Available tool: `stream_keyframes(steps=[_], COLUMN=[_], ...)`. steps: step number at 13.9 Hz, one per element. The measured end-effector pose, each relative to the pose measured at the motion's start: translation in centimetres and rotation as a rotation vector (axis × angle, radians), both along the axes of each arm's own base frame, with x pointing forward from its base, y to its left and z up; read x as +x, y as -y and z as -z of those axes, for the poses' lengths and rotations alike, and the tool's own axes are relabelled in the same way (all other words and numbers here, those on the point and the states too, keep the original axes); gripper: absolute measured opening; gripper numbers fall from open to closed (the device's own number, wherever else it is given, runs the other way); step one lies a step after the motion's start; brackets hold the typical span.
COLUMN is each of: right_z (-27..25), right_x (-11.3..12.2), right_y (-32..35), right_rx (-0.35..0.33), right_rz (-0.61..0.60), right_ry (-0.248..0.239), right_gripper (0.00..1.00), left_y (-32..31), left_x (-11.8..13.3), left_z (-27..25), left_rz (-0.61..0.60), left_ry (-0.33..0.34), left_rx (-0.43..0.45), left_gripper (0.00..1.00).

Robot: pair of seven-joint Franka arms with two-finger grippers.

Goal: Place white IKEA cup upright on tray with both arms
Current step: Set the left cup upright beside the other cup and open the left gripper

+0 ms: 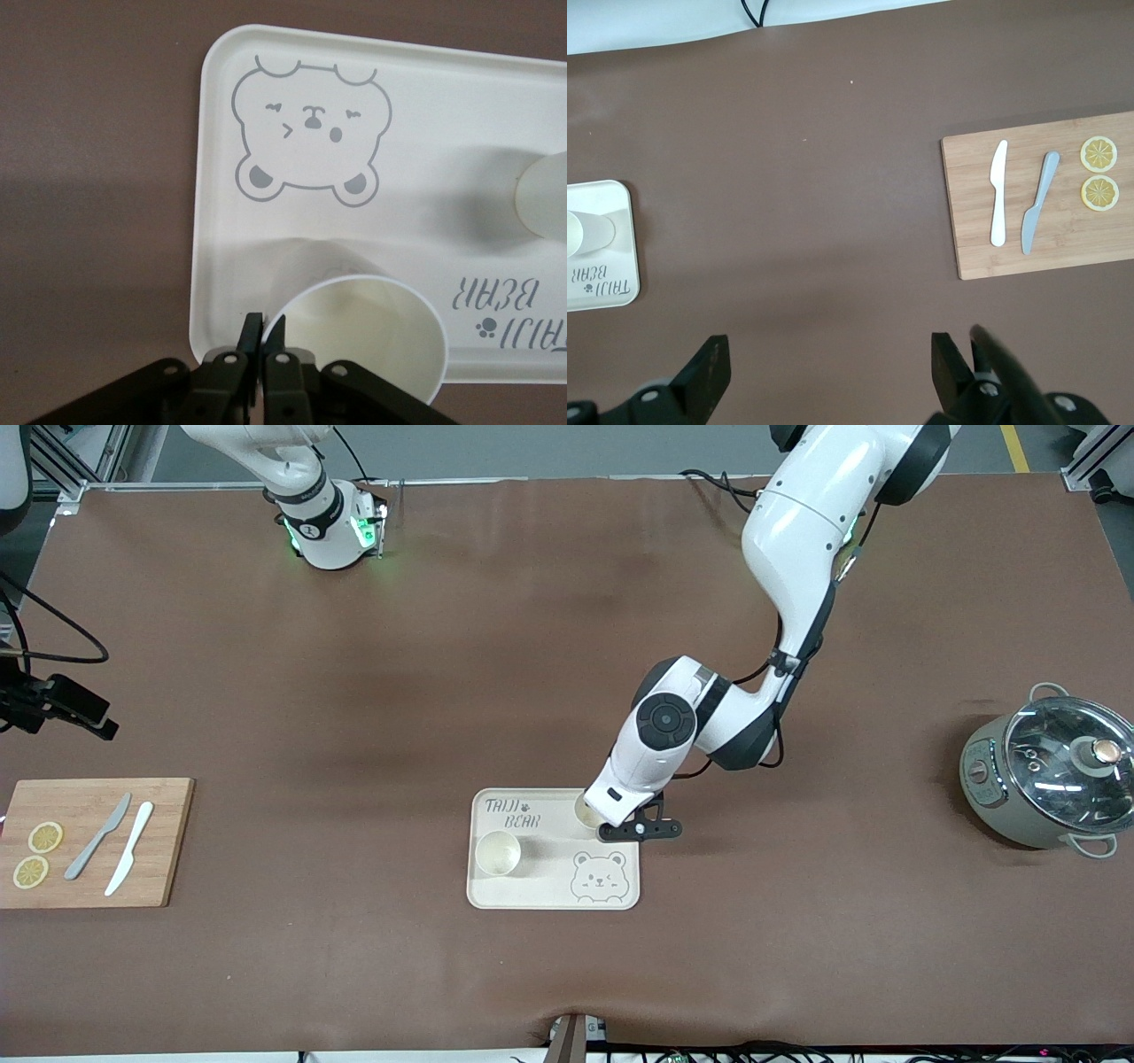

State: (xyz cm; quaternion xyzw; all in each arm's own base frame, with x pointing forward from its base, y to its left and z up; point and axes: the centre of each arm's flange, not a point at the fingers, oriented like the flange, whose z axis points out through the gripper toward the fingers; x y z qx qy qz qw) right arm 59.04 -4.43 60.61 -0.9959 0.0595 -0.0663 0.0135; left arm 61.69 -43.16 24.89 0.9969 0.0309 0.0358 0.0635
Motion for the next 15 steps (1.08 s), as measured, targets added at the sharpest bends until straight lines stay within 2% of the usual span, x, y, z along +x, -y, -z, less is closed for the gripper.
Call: stream_keyframes(steps=[7,14,15], right_z=[0.5,0.9,0.9], right_x=[-2.0,-2.5,-2.5], right_y=[-0.5,-0.6,-0.6], right_rx=[0.007,0.009,0.009], right_rz=[-0.008,-0.01,-0.01], right_ry=[-0.022,-0.046,-0.046], right_gripper=[1.0,1.0,1.0], left_y=[-0.5,-1.3,-1.3], left_x=[0.1,0.3,0.3], left_z=[0.0,0.7,0.7], left_rz=[-0.004,-0.013,-0.013], left_ry=[-0.015,-0.023,-0.024], left_rx=[0.013,0.021,0.021], left_gripper=[0.05,0.05,0.12])
